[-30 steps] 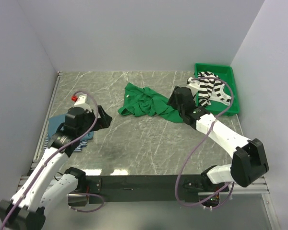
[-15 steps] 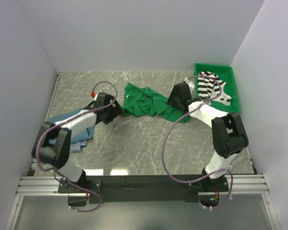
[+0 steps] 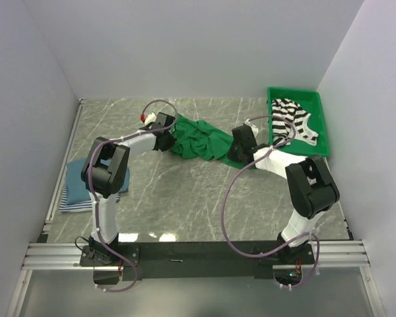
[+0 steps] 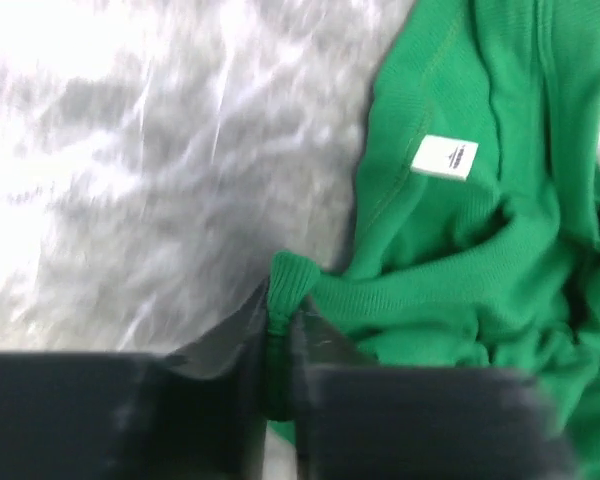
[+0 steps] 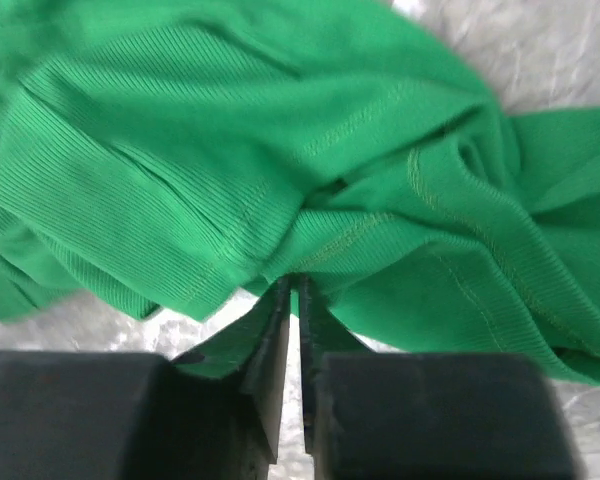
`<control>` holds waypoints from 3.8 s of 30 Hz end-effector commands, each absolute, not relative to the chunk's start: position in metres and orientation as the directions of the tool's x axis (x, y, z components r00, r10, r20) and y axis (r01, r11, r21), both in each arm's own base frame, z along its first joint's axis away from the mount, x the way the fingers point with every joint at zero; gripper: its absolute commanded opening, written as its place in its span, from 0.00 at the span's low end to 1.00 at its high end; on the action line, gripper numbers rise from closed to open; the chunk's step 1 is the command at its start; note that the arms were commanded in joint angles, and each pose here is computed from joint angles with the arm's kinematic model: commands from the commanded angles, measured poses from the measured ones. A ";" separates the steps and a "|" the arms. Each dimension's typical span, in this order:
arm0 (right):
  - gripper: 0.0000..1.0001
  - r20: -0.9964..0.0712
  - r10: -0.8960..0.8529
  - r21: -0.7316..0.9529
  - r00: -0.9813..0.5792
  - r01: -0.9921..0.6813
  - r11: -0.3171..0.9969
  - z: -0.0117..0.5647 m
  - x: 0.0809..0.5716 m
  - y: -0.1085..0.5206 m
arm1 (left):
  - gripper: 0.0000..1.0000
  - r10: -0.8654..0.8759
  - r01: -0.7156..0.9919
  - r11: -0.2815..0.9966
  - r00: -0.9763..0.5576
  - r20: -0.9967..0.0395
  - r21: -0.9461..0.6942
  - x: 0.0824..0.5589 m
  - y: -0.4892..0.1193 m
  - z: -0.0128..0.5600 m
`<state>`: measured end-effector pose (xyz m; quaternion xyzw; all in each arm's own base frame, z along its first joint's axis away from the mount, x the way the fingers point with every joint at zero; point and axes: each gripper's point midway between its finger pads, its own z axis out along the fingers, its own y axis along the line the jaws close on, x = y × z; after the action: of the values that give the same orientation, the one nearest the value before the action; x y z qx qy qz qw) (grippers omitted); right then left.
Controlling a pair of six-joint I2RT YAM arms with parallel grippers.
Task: Fold and stack the tank tops
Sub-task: Flatten the tank top out
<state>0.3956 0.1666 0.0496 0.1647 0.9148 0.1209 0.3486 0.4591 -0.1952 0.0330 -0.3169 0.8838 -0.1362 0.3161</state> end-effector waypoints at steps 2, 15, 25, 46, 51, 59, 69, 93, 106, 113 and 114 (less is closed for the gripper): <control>0.00 -0.596 0.393 0.406 -0.700 0.160 0.900 0.059 0.387 0.182 | 0.01 -0.614 -0.507 0.781 -0.518 -0.595 -0.364 0.503 -0.169 0.056; 0.17 -0.697 0.350 0.421 -0.626 0.037 0.906 0.119 0.301 0.207 | 0.37 -0.533 -0.390 0.840 -0.458 -0.712 -0.378 0.626 -0.088 0.129; 0.36 -0.708 0.414 0.423 -0.571 0.126 0.897 0.149 0.387 0.171 | 0.71 -0.530 -0.232 0.848 -0.411 -0.742 -0.477 0.579 -0.141 0.217; 0.32 -0.617 0.490 0.462 -0.616 0.221 0.859 0.095 0.405 0.139 | 0.51 -0.558 -0.411 0.825 -0.487 -0.672 -0.387 0.461 -0.313 0.134; 0.30 -0.617 0.511 0.471 -0.598 0.239 0.849 0.098 0.401 0.129 | 0.50 -0.573 -0.448 0.813 -0.503 -0.647 -0.372 0.459 -0.316 0.113; 0.30 -0.620 0.517 0.477 -0.591 0.240 0.846 0.100 0.397 0.123 | 0.49 -0.580 -0.449 0.812 -0.542 -0.609 -0.374 0.455 -0.325 0.087; 0.28 -0.609 0.518 0.478 -0.600 0.242 0.844 0.093 0.394 0.123 | 0.44 -0.585 -0.465 0.808 -0.561 -0.586 -0.361 0.450 -0.326 0.069; 0.37 -0.621 0.463 0.410 -0.632 0.241 0.880 0.081 0.427 0.112 | 0.01 -0.580 -0.379 0.814 -0.577 -0.576 -0.440 0.403 -0.294 0.113; 0.49 -0.614 0.370 0.394 -0.697 0.135 0.909 0.068 0.447 0.127 | 0.05 -0.586 -0.370 0.805 -0.617 -0.525 -0.464 0.341 -0.246 0.093; 0.50 -0.610 0.280 0.395 -0.741 0.022 0.918 0.057 0.410 0.142 | 0.07 -0.575 -0.360 0.811 -0.633 -0.518 -0.461 0.324 -0.229 0.086; 0.50 -0.605 0.273 0.397 -0.748 0.014 0.918 0.055 0.406 0.143 | 0.07 -0.573 -0.368 0.814 -0.638 -0.514 -0.450 0.319 -0.223 0.080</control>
<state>0.4158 0.1317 0.0429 0.1184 0.9206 0.1647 0.3338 0.3213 -0.2283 0.0699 -0.2676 0.8980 -0.1306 0.3239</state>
